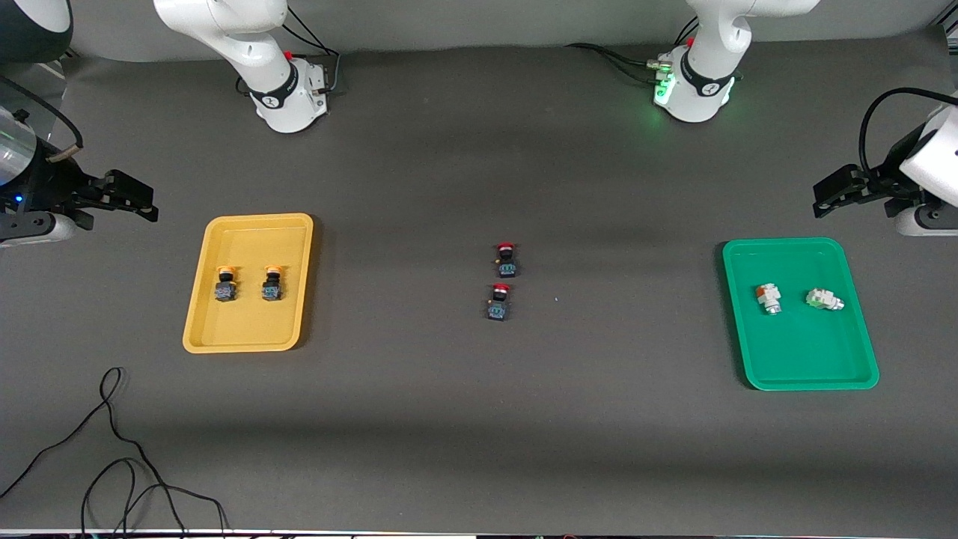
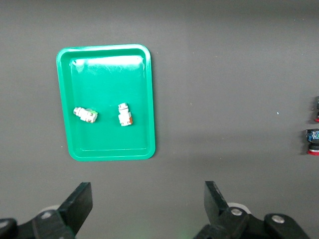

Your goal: Place green and yellow buttons in trays

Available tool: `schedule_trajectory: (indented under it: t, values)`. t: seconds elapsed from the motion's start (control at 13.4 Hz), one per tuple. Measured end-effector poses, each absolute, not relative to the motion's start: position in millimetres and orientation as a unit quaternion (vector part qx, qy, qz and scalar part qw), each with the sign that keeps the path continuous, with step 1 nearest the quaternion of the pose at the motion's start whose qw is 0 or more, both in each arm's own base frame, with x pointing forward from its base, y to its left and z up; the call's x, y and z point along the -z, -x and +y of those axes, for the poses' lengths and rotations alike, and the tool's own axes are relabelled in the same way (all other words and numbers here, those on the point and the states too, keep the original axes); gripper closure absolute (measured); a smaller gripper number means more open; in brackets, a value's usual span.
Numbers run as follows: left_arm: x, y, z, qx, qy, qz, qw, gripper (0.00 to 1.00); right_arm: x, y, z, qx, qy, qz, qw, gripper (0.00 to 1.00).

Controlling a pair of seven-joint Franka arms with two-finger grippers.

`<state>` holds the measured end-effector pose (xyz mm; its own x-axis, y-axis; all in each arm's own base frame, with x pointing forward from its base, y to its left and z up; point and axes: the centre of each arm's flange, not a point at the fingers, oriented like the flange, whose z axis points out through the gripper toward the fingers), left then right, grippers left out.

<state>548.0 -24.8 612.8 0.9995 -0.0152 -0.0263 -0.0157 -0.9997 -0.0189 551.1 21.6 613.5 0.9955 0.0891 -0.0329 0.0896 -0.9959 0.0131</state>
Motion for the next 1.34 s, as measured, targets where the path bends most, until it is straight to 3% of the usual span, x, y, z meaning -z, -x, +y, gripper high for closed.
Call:
schedule_trajectory:
  t: [1.34]
  values:
    - [-616, -545, -23, -0.015, 1.000, 0.007, 0.009, 0.00, -613, -549, 13, 0.014, -0.999, 0.037, 0.007, 0.00]
